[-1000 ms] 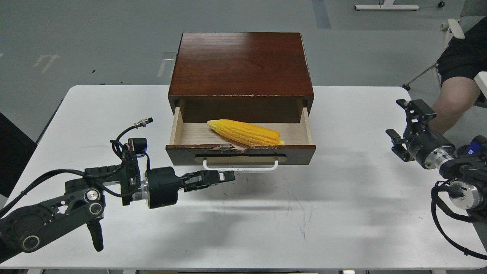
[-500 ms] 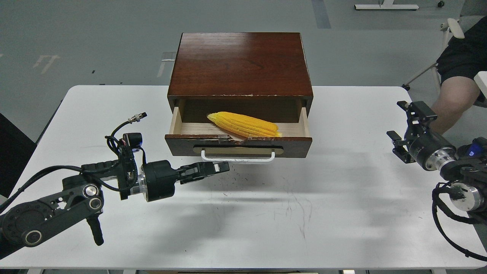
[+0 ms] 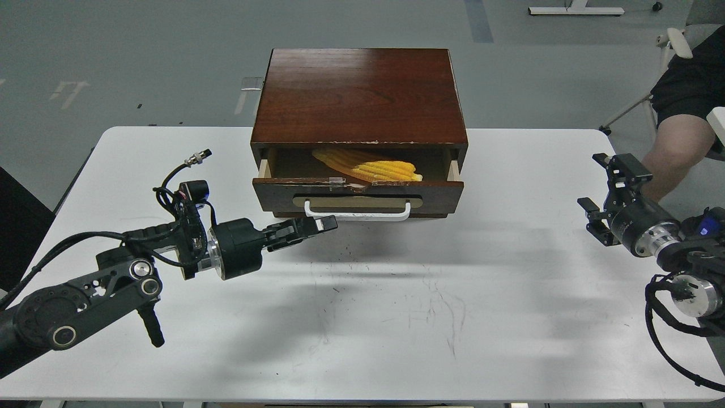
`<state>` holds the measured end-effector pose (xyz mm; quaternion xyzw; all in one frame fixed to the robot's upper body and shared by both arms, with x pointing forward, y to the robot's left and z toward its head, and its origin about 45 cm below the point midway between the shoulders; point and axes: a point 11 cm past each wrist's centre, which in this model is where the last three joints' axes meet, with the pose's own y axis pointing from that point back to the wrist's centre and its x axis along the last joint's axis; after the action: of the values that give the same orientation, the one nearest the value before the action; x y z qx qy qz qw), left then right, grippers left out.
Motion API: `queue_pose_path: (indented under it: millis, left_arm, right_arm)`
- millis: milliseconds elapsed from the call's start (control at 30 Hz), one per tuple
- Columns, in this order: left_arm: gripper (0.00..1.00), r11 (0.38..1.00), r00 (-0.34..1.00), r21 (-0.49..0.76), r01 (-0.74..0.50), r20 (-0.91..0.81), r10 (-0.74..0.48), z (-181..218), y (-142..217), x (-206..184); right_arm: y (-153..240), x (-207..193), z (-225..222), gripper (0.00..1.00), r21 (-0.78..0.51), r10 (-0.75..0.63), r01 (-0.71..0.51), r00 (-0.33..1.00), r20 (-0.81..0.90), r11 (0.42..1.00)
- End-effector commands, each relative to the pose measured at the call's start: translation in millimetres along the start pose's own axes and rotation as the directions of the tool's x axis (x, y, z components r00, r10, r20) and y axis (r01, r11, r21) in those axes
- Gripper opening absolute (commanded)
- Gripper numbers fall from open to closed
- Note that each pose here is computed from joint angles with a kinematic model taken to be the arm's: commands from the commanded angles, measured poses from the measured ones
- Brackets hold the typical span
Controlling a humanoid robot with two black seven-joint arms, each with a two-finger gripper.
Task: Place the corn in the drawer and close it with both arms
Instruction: 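Push the drawer front with the left gripper into the chest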
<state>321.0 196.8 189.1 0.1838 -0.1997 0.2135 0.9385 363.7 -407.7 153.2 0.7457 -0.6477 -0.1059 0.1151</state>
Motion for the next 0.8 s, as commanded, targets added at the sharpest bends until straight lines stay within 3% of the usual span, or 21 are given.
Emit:
queue_pose_path:
  millis: [0, 767]
  left_arm:
    - [0.00, 0.999, 0.999, 0.015, -0.041, 0.013, 0.040, -5, 1, 7]
    - [0.00, 0.988, 0.988, 0.040, -0.148, 0.043, 0.147, -16, -12, 29]
  right_arm:
    - [1, 1, 1, 1.00, -0.002, 0.002, -0.002, 1.000, -0.001, 1.000]
    - [2, 4, 1, 1.00, -0.002, 0.010, -0.010, 1.000, 0.000, 1.000]
